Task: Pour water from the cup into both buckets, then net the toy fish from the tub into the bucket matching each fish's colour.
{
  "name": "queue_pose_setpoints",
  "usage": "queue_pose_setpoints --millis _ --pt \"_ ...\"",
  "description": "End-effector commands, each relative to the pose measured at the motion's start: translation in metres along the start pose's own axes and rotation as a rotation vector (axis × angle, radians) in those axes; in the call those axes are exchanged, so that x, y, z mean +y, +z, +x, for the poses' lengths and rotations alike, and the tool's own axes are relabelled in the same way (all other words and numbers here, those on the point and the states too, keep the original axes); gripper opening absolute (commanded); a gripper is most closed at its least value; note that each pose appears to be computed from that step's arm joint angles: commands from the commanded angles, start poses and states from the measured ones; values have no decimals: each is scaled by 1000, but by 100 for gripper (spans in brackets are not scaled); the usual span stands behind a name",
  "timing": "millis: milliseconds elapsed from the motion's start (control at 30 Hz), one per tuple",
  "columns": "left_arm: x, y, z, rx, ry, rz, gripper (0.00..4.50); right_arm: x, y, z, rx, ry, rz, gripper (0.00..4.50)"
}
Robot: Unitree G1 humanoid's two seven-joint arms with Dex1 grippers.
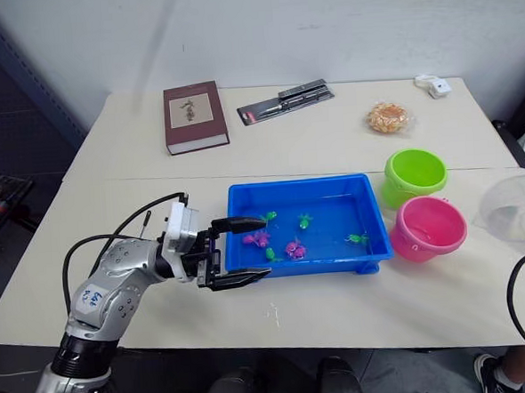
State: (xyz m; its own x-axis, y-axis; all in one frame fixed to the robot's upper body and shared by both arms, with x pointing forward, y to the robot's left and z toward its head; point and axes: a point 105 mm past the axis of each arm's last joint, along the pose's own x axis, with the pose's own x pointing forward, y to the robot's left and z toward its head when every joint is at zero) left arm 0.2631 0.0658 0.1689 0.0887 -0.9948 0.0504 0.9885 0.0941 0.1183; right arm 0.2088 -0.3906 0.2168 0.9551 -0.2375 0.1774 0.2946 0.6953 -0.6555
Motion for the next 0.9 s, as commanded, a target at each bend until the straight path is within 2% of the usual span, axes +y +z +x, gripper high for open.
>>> queue_pose_setpoints --millis 33,267,533,900 --pt "0 8 6 -19 -24 42 450 -1 25 6 -65 -16 -108 4" --pt "-1 8 8 -25 -22 44 450 11 28 15 -74 -32 -172 4" --pt "-4 6 3 -22 -5 38 450 14 35 24 -115 -91 -343 4" --pt "-1 9 2 -22 13 54 450 24 34 34 -137 -66 -440 4"
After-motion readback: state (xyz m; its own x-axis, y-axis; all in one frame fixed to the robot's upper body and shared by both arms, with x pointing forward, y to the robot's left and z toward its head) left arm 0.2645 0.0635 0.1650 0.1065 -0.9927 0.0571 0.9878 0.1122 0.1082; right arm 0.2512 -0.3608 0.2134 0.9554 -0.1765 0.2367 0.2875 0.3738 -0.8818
